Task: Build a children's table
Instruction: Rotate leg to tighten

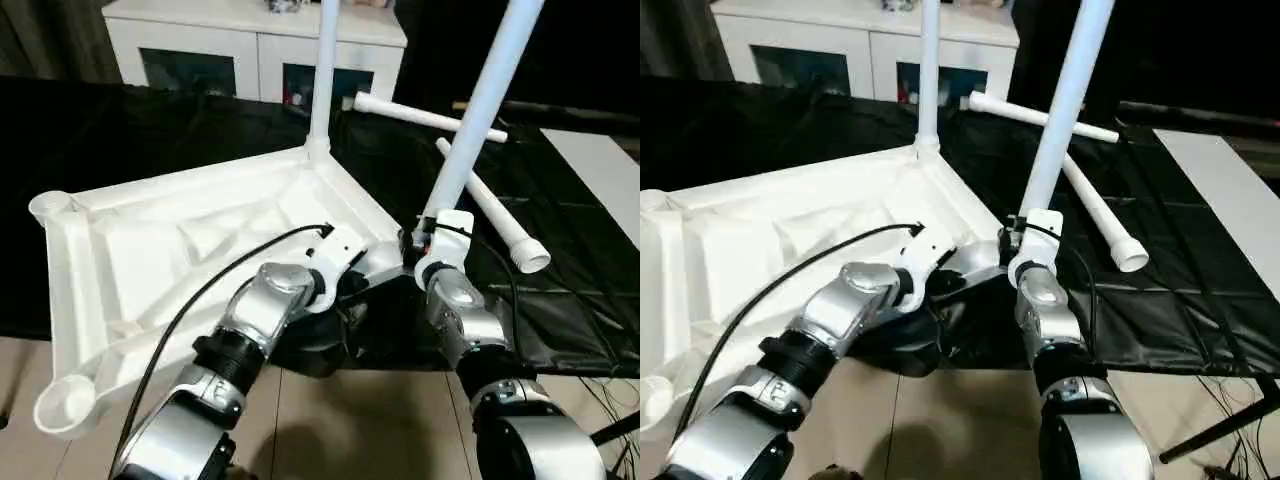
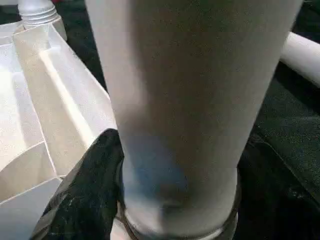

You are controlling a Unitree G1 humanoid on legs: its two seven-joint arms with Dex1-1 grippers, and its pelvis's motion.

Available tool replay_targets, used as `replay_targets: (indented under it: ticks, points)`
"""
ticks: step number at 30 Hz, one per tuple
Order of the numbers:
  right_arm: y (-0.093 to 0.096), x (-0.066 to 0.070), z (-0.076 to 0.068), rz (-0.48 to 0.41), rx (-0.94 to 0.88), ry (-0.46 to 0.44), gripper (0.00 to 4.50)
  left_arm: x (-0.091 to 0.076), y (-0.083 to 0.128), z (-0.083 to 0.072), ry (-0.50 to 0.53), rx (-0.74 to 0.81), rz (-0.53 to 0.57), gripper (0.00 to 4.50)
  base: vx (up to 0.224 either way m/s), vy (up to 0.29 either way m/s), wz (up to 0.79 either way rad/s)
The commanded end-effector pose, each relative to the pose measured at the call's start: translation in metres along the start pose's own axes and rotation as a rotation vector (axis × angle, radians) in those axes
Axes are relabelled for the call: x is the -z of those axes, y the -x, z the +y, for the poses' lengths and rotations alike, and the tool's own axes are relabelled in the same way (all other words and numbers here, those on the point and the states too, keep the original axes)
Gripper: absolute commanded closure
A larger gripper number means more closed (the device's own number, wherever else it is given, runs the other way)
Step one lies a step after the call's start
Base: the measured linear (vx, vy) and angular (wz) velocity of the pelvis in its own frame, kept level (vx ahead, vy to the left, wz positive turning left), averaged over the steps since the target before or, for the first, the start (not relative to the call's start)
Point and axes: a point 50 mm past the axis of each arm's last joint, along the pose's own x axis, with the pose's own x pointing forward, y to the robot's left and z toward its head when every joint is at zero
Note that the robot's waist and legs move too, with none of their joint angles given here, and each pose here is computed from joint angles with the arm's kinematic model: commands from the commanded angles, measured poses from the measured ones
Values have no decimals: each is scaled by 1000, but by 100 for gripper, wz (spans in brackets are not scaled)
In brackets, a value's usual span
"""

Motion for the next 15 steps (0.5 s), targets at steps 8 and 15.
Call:
replay_targets:
  ticks: [8, 15]
  points:
    - [6, 4, 49, -50, -252, -32, 59, -12, 10, 20, -42, -138, -92, 450, 0, 2, -6]
    - [16, -3, 25, -134, -270, 55, 6, -3, 29, 33, -143, -104, -94, 450, 8, -1, 0]
